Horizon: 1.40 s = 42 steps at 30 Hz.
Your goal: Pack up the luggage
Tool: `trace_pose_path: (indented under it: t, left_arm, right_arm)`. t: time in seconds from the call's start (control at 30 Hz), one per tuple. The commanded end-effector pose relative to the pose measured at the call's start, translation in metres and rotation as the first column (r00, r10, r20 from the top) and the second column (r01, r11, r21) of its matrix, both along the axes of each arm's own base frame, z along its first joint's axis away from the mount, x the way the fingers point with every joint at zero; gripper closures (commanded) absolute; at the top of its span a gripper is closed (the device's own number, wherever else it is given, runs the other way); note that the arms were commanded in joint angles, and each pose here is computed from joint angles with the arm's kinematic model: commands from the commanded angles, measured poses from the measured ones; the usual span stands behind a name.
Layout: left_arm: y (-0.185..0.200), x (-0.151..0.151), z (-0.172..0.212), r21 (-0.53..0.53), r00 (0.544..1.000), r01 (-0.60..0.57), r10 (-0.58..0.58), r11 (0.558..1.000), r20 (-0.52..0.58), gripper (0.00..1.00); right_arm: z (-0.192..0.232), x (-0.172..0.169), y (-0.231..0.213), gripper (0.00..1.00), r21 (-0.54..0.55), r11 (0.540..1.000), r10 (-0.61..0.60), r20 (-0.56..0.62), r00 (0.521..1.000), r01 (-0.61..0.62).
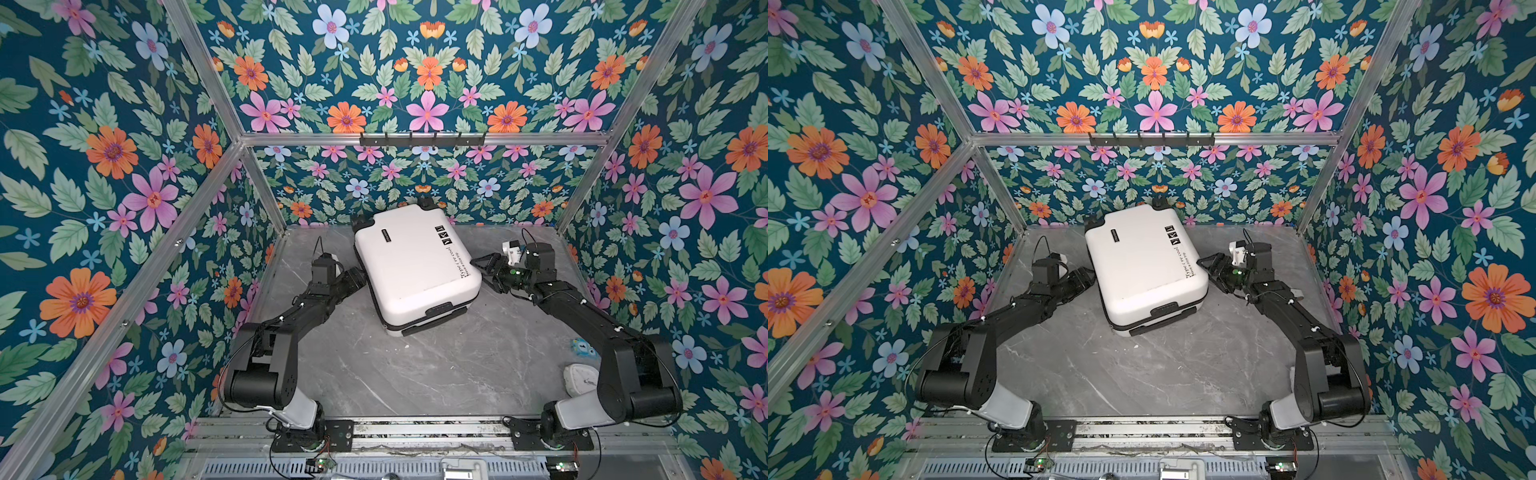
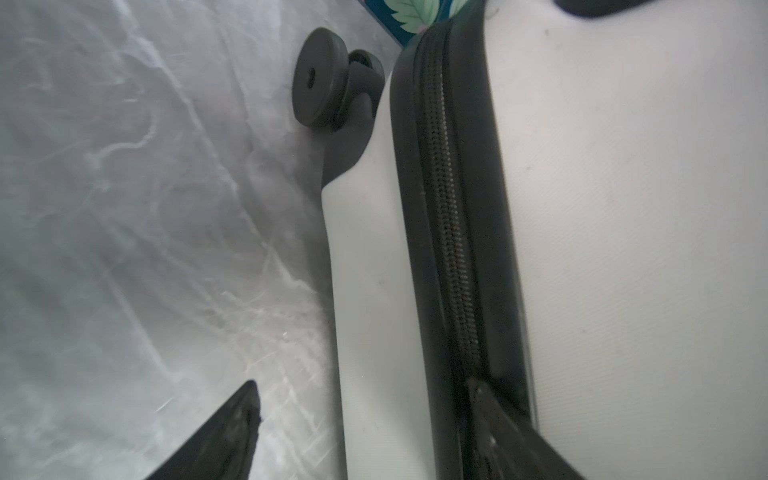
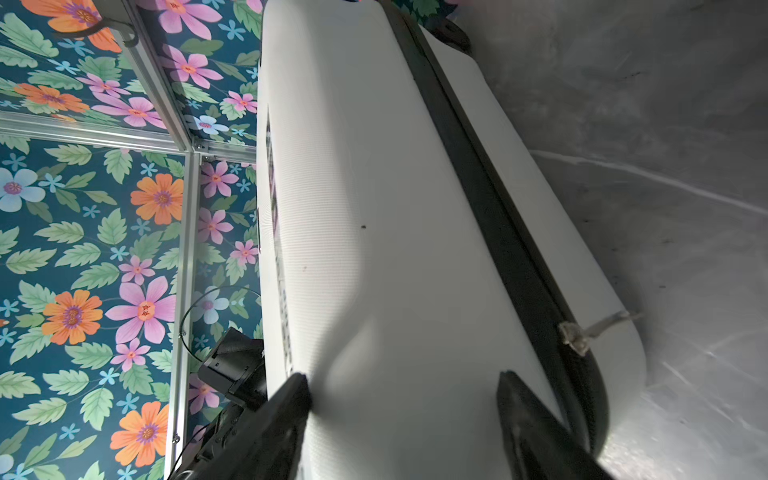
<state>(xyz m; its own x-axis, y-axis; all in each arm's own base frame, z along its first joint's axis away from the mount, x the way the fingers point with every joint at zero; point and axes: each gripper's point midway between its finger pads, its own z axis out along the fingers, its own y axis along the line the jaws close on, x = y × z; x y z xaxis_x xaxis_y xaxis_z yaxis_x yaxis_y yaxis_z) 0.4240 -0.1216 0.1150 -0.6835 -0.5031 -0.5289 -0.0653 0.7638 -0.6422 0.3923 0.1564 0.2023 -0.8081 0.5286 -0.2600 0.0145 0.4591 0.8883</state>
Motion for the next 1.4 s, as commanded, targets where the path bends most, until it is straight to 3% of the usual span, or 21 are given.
trace_pose_path:
  t: [0.0,0.2,0.4,0.63,0.8,1.03,1.23,1.37]
  left_arm:
    - [-0.032,0.000,0.003,-0.018,0.992,0.122,-0.122,0.992,0.015,0.19]
    - [-0.063,0.014,0.010,-0.025,0.981,0.187,-0.186,0.982,0.046,0.19]
    - [-0.054,0.005,0.021,0.025,0.980,0.182,-0.184,0.983,0.071,0.19]
    - [-0.026,-0.052,0.040,0.132,0.976,0.167,-0.183,0.977,0.120,0.20]
    - [-0.014,-0.107,0.031,0.148,0.968,0.195,-0.215,0.970,0.131,0.23]
    - [-0.027,-0.167,0.038,0.143,0.912,0.261,-0.292,0.955,0.289,0.41]
    - [-0.053,-0.183,0.032,0.128,0.868,0.300,-0.326,0.945,0.374,0.44]
    - [-0.065,-0.181,0.026,0.182,0.839,0.329,-0.375,0.927,0.394,0.50]
  right_arm:
    - [-0.007,-0.015,0.000,0.28,-0.026,1.000,0.012,-0.022,1.000,-0.013]
    - [-0.011,-0.032,-0.017,0.20,-0.130,0.991,-0.042,-0.034,0.999,0.038]
    - [-0.009,-0.041,-0.032,0.18,-0.210,0.976,-0.063,-0.044,0.997,0.053]
    - [-0.003,-0.054,-0.051,0.16,-0.314,0.947,-0.084,-0.037,0.996,0.068]
    - [0.008,-0.066,-0.057,0.21,-0.364,0.928,-0.080,-0.003,0.997,0.074]
    - [0.025,-0.083,-0.059,0.26,-0.377,0.923,-0.066,0.046,0.997,0.078]
    - [0.027,-0.092,-0.048,0.25,-0.351,0.935,-0.034,0.060,0.998,0.053]
    - [0.025,-0.097,-0.043,0.25,-0.355,0.934,-0.024,0.053,0.998,0.041]
